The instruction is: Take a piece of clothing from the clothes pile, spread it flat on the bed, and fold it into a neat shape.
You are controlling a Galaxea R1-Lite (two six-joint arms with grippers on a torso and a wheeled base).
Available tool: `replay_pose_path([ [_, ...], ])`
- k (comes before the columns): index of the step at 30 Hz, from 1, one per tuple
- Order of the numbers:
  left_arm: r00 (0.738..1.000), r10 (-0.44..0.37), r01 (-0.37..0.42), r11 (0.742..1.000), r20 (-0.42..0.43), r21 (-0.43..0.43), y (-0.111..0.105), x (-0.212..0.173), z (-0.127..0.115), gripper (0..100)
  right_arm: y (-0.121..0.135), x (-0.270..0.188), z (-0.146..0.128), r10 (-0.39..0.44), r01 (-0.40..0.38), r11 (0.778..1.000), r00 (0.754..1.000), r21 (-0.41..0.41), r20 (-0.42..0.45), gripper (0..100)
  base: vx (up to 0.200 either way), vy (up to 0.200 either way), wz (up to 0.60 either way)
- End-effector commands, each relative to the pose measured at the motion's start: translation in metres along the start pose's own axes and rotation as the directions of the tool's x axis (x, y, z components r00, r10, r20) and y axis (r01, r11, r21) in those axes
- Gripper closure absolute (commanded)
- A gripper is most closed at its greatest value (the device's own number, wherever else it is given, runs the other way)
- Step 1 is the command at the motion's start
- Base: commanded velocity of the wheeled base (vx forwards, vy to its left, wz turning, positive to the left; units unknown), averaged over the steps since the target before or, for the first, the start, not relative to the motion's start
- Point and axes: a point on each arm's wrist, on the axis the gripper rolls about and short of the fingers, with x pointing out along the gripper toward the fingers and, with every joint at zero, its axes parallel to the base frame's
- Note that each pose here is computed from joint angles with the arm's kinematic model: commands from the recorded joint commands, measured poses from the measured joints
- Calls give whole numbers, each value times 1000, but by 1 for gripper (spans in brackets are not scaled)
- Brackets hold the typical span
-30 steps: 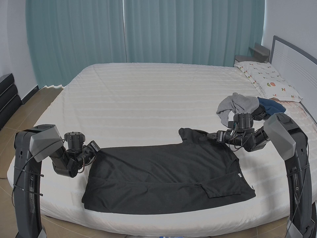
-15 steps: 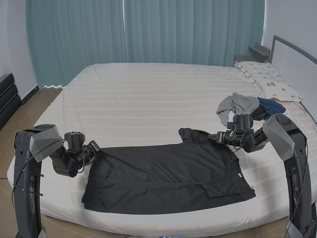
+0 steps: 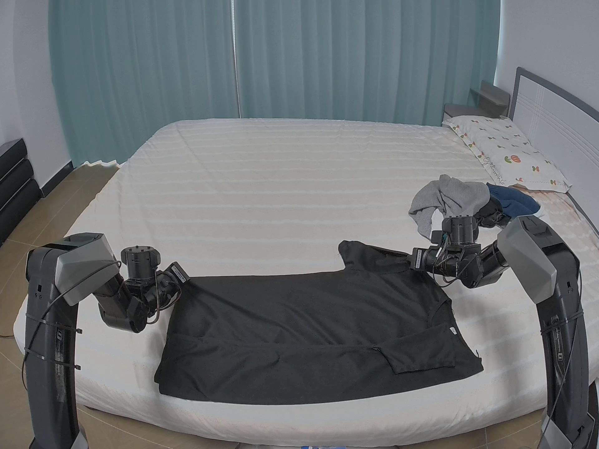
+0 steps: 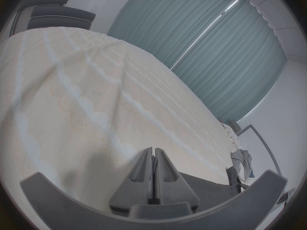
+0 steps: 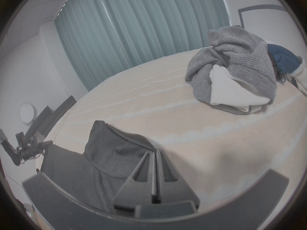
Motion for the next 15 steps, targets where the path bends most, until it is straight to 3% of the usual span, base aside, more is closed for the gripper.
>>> replay_pose_path([
  [1,999,11,-11,1000,40,8,-5,-3,8,100,-5,-10,11,-10,10,999,1000,39,23,100,0,0,0],
  [8,995,0,-6,999,102,54,-21,-15,27,100,-13,-28,23,-23,17,992,998,124,51,100,0,0,0],
  [15,993,-12,2,997,120,76,-24,-18,32,100,-13,-33,35,-3,-38,976,982,214,187,100,0,0,0],
])
